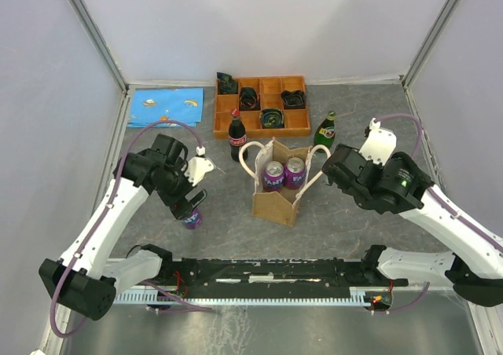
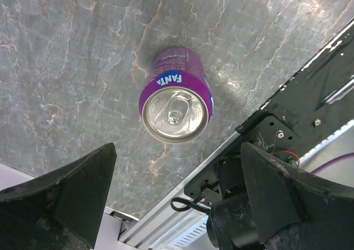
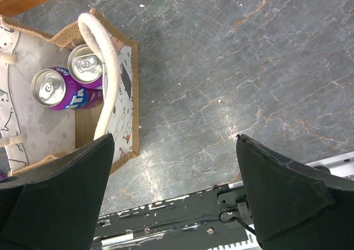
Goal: Place the beverage into the canvas bag
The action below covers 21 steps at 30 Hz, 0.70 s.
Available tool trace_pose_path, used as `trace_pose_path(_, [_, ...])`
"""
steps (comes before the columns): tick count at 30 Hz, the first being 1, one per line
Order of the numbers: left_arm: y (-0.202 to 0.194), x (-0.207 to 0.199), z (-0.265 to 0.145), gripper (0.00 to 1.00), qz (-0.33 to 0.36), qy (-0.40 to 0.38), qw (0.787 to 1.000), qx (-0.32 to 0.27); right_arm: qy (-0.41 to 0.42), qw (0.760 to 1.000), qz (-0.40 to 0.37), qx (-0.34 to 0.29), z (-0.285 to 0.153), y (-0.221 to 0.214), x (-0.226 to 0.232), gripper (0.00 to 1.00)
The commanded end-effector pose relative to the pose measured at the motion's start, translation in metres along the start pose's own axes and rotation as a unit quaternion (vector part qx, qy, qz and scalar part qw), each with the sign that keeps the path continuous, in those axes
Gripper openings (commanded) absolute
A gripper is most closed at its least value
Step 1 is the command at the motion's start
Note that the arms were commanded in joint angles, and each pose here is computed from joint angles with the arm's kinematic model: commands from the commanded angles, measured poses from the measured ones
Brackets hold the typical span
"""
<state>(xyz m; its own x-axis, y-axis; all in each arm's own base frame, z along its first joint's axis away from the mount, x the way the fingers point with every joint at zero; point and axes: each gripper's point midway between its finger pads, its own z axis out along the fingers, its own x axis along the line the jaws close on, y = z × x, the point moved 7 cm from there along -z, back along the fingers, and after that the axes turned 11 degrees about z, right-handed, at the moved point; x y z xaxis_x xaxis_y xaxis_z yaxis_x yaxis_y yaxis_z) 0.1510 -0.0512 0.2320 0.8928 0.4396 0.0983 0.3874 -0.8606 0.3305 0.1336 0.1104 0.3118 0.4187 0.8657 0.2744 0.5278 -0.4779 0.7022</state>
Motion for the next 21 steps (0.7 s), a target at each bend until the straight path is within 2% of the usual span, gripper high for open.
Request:
trace_pose_path(1, [0.006,0.01,0.012,0.99,0.022,0.049,0.998,-0.016,0.014,1.0,0.008,-0.007,-0.003,0.006,0.006,0.99])
trace_pose_path(16, [-0.004,0.007,0.063,1.0,0.033,0.01,0.999,0.028,0.003,1.0,0.014,-0.019,-0.008,0.013,-0.002,0.99])
trace_pose_path(21, [-0.005,0.008,0.07,0.89,0.037,0.007,0.999,0.036,0.0,1.0,0.017,-0.021,-0.01,0.014,-0.007,0.99])
